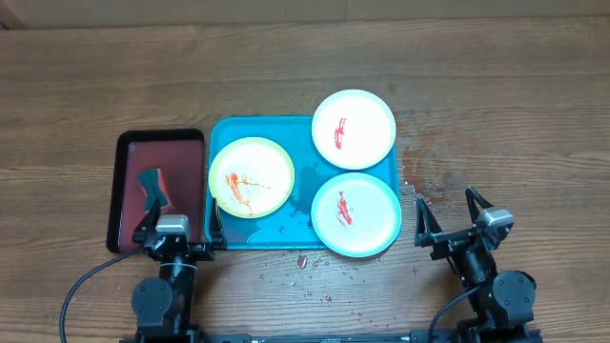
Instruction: Clean dirty plates on tray and stack at the side
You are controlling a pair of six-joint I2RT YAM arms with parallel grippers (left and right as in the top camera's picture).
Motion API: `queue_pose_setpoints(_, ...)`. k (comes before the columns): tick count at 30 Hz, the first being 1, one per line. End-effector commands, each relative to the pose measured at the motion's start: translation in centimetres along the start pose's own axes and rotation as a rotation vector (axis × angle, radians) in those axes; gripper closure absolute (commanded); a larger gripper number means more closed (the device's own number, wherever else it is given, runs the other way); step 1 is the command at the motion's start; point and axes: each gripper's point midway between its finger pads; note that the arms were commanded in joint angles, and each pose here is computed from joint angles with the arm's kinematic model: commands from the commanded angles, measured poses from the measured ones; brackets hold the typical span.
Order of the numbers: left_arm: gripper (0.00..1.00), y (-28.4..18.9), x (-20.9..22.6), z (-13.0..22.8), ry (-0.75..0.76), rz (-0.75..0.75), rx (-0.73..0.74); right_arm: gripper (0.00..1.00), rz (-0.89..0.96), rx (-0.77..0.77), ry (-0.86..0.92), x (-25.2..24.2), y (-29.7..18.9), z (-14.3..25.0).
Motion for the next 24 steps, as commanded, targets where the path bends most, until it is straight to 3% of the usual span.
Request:
queue_pose_setpoints(1,0.00,-0.4,-0.8,-1.9,0.013,0.027,-0.045,0.00,-0.027,-0.037,-0.006,0.5,-0.2,-1.3)
queue_pose_setpoints(24,0.00,-2.9,-3.5,-8.5,-0.032,0.095,-0.120,0.00,-0.036,-0.149,-0.028,0.6,-2.4,-8.7)
Point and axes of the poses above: each gripper's point midway between its finger pads, its own y axis out along the fingers, its own x axis along the line the jaws close on, z = x × y, and after that the axes turned 15 degrees about -y, right-handed
